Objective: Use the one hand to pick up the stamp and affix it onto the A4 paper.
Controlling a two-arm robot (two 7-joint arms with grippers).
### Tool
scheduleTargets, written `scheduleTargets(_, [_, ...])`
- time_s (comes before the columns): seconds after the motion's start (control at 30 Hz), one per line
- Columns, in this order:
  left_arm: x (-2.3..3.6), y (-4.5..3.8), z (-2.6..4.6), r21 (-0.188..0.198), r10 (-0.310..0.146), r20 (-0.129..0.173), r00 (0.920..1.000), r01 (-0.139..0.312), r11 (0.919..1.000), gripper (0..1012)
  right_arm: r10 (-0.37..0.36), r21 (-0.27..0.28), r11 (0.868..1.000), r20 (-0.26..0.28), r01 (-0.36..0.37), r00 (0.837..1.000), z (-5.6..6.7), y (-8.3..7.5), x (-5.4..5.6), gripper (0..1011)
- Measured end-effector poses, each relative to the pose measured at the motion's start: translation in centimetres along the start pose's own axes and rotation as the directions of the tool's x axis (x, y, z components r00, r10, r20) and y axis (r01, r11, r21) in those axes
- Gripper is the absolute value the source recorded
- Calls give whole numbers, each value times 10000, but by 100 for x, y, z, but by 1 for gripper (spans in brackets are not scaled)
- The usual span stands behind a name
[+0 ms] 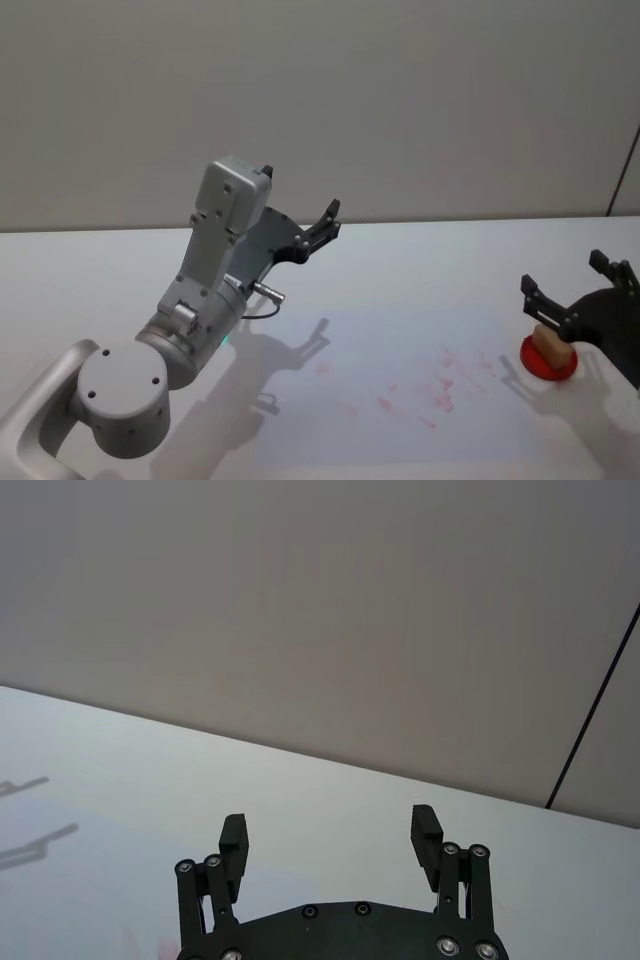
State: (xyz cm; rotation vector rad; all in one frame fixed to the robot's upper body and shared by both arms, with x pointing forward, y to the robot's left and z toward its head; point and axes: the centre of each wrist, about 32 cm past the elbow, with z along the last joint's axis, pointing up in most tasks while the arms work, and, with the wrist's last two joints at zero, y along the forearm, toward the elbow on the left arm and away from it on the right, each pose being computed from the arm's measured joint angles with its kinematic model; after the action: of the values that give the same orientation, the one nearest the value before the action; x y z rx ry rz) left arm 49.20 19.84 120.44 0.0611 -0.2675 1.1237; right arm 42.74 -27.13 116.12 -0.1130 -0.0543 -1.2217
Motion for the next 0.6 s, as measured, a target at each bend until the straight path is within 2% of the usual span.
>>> scheduleTargets(0.6, [0, 0, 0, 1, 0, 1, 10000, 0, 10000, 1001, -291, -834, 9961, -144, 278, 9995, -254, -60, 26, 1001])
